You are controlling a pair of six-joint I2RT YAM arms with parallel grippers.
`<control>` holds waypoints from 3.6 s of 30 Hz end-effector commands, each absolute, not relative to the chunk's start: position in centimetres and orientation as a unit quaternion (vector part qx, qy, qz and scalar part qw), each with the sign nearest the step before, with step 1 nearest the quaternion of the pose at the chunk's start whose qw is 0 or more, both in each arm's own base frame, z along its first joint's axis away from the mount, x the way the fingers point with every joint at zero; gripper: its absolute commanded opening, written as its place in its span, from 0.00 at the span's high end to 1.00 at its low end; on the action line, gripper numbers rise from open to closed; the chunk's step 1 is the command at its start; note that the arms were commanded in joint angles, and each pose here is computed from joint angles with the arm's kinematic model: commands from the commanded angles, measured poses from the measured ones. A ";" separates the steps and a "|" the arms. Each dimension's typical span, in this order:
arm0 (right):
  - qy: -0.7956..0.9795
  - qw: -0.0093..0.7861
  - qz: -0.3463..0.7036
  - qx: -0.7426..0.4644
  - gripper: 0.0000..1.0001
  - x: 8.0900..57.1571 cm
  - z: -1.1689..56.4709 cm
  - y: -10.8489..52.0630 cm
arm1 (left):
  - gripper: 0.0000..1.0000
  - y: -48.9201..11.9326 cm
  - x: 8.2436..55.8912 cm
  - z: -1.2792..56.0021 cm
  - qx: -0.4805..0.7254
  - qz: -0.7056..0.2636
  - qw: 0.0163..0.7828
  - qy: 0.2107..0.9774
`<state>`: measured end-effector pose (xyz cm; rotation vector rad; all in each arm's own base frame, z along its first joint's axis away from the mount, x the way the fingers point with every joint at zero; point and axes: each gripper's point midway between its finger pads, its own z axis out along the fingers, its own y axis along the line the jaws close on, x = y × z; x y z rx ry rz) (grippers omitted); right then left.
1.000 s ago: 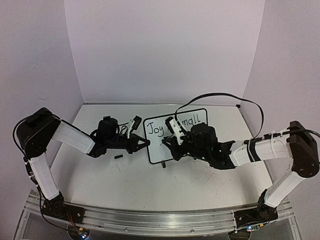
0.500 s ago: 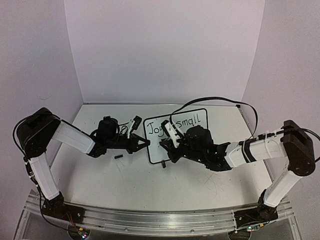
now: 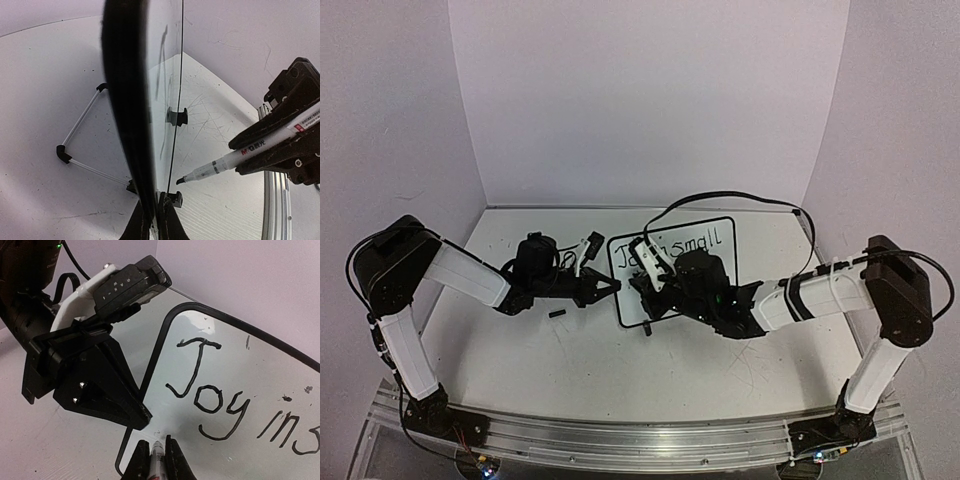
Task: Write a sentence on the whiteboard
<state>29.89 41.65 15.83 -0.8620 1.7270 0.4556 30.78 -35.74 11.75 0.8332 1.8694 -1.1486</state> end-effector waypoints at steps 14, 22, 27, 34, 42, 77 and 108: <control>0.709 0.583 0.200 -0.342 1.00 31.0 18.2 43.0 | 1.00 -34.7 32.4 10.9 0.326 -0.396 0.409 0.755; 0.707 0.592 0.197 -0.332 1.00 31.4 18.7 42.9 | 1.00 -34.6 32.3 10.7 0.327 -0.395 0.409 0.755; 0.710 0.593 0.193 -0.326 1.00 31.6 18.5 42.9 | 1.00 -34.6 32.3 10.7 0.327 -0.393 0.408 0.756; 0.719 0.585 0.184 -0.326 1.00 31.7 17.2 42.6 | 1.00 -34.5 32.3 10.6 0.328 -0.391 0.409 0.756; 0.729 0.574 0.184 -0.325 1.00 31.4 16.0 42.1 | 1.00 -34.5 32.3 10.7 0.329 -0.391 0.410 0.755; 0.729 0.584 0.198 -0.298 1.00 29.7 17.3 39.7 | 1.00 -34.4 32.2 10.4 0.330 -0.388 0.407 0.758; 0.749 0.589 0.135 -0.270 1.00 32.5 15.9 40.3 | 1.00 -34.2 32.1 10.3 0.333 -0.383 0.406 0.759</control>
